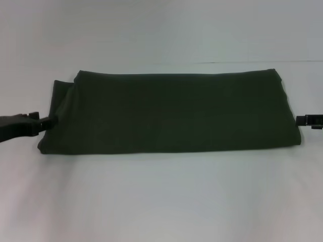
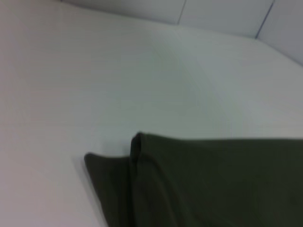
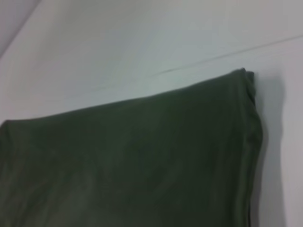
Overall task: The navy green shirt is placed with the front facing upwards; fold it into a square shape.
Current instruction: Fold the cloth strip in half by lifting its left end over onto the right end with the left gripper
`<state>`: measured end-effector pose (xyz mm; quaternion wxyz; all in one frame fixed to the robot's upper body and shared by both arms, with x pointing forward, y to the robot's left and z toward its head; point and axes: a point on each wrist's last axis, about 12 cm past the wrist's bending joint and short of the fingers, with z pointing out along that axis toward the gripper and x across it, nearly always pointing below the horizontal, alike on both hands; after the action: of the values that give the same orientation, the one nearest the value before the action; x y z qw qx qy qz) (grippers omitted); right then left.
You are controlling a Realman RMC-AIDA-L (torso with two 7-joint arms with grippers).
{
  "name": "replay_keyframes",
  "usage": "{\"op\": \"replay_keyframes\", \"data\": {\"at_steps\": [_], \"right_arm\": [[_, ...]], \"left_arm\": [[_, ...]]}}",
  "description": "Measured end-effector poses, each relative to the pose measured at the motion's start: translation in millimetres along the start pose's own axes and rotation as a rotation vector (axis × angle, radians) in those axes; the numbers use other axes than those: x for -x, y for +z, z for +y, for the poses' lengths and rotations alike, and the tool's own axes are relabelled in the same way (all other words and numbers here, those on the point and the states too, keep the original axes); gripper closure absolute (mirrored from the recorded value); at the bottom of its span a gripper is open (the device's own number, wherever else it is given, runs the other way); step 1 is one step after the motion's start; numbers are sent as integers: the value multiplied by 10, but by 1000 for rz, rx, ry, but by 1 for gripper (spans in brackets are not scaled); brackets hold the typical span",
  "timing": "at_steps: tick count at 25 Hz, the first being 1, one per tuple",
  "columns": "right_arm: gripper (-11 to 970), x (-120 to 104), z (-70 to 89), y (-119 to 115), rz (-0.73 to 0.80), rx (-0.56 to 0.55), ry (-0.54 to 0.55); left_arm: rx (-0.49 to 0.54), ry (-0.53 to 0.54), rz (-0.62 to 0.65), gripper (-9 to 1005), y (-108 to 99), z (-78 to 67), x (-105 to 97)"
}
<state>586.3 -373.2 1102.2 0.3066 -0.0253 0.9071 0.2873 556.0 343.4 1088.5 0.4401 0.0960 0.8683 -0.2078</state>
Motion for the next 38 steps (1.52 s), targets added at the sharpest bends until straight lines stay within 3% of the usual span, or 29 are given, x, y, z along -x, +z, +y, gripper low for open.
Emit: {"op": "replay_keyframes", "data": {"at_steps": [21, 38], "right_arm": [[282, -25, -3, 40, -9, -13, 17], [283, -36, -1, 53, -12, -13, 22]], "left_arm": [[0, 30, 139, 407, 32, -5, -213], [40, 37, 137, 410, -28, 61, -171]]}}
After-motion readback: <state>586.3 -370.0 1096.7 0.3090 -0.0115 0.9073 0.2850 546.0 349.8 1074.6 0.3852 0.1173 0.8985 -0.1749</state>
